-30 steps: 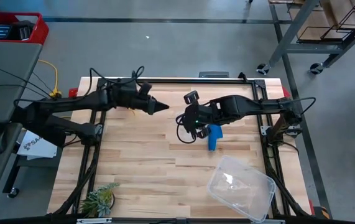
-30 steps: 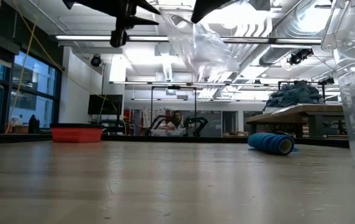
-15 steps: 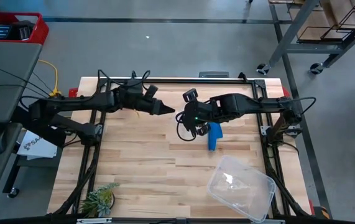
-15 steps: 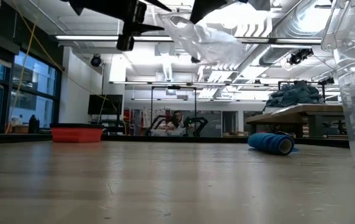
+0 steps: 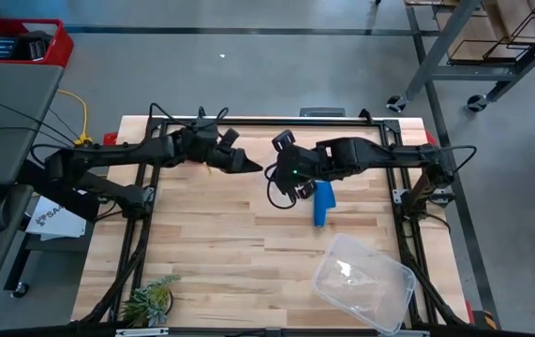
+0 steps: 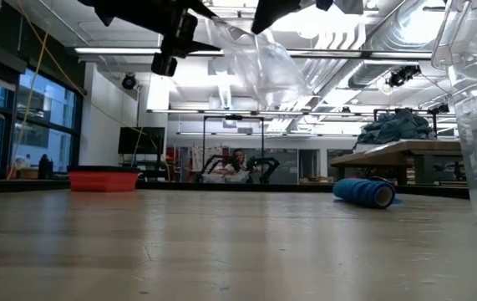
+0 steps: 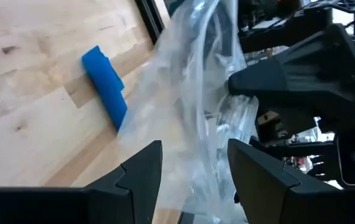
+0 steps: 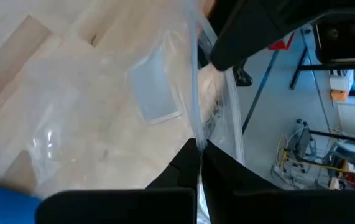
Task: Roll bandage
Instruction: Put the blue rolled bandage into the transparent zip bag
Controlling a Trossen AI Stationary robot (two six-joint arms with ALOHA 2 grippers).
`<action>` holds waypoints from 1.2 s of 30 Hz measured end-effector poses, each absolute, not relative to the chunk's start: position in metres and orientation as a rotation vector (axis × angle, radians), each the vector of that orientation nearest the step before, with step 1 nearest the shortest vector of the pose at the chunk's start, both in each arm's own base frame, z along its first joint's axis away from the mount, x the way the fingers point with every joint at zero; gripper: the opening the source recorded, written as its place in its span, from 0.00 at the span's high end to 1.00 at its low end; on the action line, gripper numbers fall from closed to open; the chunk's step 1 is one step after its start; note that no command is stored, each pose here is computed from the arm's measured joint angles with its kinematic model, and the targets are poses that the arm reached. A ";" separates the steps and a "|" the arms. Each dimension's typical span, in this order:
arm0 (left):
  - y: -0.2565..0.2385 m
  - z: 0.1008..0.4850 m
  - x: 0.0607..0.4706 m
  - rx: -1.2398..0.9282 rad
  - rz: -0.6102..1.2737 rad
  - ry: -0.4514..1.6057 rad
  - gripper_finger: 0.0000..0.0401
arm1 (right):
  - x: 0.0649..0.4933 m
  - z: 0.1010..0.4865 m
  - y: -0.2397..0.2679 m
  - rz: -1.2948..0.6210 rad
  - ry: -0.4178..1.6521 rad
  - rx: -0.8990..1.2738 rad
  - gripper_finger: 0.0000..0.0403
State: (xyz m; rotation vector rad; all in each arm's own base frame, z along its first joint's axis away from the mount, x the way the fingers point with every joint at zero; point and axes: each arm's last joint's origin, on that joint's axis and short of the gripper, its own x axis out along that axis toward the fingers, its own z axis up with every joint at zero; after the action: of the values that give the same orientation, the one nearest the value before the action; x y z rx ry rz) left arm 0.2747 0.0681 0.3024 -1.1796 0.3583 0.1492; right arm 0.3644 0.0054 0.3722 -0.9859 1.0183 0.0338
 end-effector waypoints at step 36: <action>0.073 0.274 0.287 -1.159 0.234 0.486 0.99 | 0.371 0.377 0.000 -0.007 0.937 -0.963 1.00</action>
State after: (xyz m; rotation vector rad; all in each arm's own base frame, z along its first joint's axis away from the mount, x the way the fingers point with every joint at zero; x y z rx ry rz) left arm 0.2871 0.0729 0.2736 -1.1585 0.4862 0.2340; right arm 0.3711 0.0003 0.3773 -0.9632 0.9374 -0.0073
